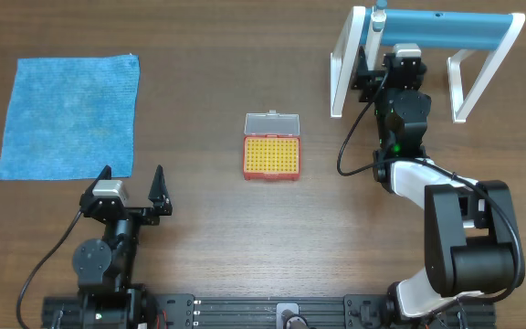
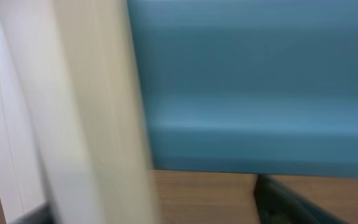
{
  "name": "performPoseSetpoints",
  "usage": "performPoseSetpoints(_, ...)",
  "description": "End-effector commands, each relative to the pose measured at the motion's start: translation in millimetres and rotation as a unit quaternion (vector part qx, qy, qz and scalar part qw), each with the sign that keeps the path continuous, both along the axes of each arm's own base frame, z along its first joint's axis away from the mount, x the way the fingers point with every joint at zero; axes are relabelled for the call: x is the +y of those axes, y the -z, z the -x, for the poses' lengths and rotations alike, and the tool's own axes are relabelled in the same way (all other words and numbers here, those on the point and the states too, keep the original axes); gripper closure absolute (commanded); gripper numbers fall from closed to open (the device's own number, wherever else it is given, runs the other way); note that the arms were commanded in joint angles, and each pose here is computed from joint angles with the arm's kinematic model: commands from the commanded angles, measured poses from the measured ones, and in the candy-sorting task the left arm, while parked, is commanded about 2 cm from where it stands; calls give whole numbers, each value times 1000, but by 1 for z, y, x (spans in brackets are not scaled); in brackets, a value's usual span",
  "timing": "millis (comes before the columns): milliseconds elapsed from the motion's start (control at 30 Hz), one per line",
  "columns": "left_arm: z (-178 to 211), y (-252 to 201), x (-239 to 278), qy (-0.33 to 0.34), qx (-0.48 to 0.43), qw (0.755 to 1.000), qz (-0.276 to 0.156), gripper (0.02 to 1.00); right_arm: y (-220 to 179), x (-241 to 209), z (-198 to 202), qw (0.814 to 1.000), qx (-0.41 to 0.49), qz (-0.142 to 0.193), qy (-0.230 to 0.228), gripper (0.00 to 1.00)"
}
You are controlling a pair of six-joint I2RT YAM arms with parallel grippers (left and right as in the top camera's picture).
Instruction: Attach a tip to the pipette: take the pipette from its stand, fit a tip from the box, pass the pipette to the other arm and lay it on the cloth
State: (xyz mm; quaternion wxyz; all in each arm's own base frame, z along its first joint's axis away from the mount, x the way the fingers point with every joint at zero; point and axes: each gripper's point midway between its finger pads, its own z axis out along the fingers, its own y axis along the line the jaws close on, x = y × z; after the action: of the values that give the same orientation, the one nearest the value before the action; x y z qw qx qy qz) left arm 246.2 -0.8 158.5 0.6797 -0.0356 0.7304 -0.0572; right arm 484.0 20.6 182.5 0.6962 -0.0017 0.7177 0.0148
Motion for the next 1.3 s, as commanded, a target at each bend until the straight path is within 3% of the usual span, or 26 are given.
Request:
performPoseSetpoints(33,0,1,0,-1,0,1000,-1,25,-2,2,-5,1000,-3,2,-1,921)
performPoseSetpoints(300,0,1,0,-1,0,1000,-1,25,-12,5,-2,1000,-15,1,-4,921)
performPoseSetpoints(533,0,1,0,-1,0,1000,-1,25,-48,4,13,999,-52,-1,-4,921)
performPoseSetpoints(867,0,1,0,-1,0,1000,-1,25,-46,11,45,998,-56,-2,-16,921)
performPoseSetpoints(967,0,1,0,-1,0,1000,-1,25,-74,47,67,990,-122,-9,-73,921)
performPoseSetpoints(1033,0,1,0,-1,0,1000,-1,25,-90,85,89,975,-169,-13,-144,921)
performPoseSetpoints(1167,0,1,0,-1,0,1000,-1,25,-76,160,128,947,-156,-51,-276,921)
performPoseSetpoints(1300,0,1,0,-1,0,1000,-1,23,-66,187,145,937,-141,-56,-314,921)
